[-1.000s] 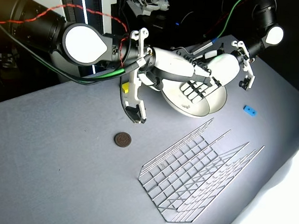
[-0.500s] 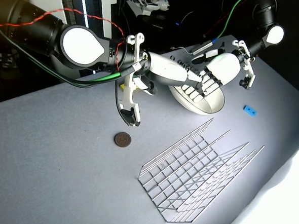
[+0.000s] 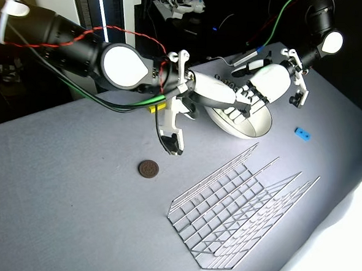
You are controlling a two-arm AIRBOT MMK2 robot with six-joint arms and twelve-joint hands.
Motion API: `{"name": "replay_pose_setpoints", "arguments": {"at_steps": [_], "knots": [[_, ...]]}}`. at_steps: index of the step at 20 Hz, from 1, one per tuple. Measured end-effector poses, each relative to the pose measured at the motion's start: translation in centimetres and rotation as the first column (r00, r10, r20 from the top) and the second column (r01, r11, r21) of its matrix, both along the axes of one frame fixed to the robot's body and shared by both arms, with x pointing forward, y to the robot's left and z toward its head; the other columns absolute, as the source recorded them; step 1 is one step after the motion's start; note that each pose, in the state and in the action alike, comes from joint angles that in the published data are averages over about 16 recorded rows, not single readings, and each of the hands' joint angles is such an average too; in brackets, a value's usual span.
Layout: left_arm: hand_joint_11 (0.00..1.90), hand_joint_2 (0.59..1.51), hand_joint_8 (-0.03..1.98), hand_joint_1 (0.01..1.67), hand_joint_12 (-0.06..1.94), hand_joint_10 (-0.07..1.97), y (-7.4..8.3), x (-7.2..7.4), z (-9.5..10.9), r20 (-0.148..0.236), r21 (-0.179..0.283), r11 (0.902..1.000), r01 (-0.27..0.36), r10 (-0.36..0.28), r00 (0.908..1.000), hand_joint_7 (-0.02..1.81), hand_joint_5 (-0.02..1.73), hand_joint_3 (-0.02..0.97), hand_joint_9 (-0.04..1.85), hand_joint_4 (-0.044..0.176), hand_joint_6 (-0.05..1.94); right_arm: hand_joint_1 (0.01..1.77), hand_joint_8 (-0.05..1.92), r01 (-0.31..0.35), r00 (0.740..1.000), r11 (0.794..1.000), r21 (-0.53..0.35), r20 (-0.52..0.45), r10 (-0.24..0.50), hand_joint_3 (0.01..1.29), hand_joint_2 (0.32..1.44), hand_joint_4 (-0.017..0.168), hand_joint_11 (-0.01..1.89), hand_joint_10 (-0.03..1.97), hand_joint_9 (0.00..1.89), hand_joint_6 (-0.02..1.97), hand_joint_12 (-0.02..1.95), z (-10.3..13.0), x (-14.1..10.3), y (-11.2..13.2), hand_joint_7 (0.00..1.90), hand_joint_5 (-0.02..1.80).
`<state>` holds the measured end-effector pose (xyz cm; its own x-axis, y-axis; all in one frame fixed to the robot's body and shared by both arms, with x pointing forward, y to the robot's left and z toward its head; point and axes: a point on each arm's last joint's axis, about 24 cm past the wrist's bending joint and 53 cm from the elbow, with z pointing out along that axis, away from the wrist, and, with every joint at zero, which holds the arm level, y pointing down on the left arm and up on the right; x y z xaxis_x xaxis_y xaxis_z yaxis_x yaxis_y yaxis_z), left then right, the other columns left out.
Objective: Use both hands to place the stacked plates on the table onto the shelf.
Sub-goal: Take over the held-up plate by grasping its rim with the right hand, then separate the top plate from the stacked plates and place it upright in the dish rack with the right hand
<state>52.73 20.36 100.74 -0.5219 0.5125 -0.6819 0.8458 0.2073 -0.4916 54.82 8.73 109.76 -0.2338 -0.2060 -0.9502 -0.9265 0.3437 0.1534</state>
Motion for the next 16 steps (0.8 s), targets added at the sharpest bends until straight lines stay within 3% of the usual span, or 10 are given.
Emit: {"name": "replay_pose_setpoints", "arguments": {"at_steps": [5, 10, 16], "knots": [[0.02, 1.076, -0.02, 0.02, 0.00, -0.02, 0.1, 0.0, 0.0, -0.001, 0.001, 1.0000, 0.000, 0.000, 1.0000, -0.01, 0.02, 0.017, -0.02, -0.001, 0.00, 0.97, 0.02, -0.016, 1.000, 1.000, -0.003, 0.019, 0.016, 0.02, 1.13, 0.005, 0.13, 0.10, 0.33, 0.06, 1.03, -1.0, 0.0, 1.1, 0.32, 0.25], [0.01, 1.076, -0.02, 0.02, 0.00, -0.02, 0.1, -0.1, 0.0, -0.002, 0.002, 1.0000, 0.000, 0.000, 1.0000, -0.01, 0.02, 0.016, -0.01, -0.002, 0.00, 1.06, 0.11, -0.035, 0.999, 0.999, 0.009, 0.033, 0.035, 0.02, 1.11, -0.001, 0.38, 0.15, 0.66, 0.20, 1.19, -1.3, -0.4, 1.8, 0.60, 0.48], [0.01, 1.076, -0.02, 0.02, 0.00, -0.01, 0.1, 0.5, 0.4, -0.007, -0.002, 0.9998, -0.019, 0.019, 0.9998, -0.01, 0.02, 0.016, 0.00, -0.002, 0.00, 1.11, 0.27, -0.052, 0.998, 0.998, 0.029, 0.040, 0.051, 0.02, 1.06, -0.005, 0.74, 0.15, 1.04, 0.41, 1.14, -1.1, -0.5, 2.0, 0.90, 0.74]]}}
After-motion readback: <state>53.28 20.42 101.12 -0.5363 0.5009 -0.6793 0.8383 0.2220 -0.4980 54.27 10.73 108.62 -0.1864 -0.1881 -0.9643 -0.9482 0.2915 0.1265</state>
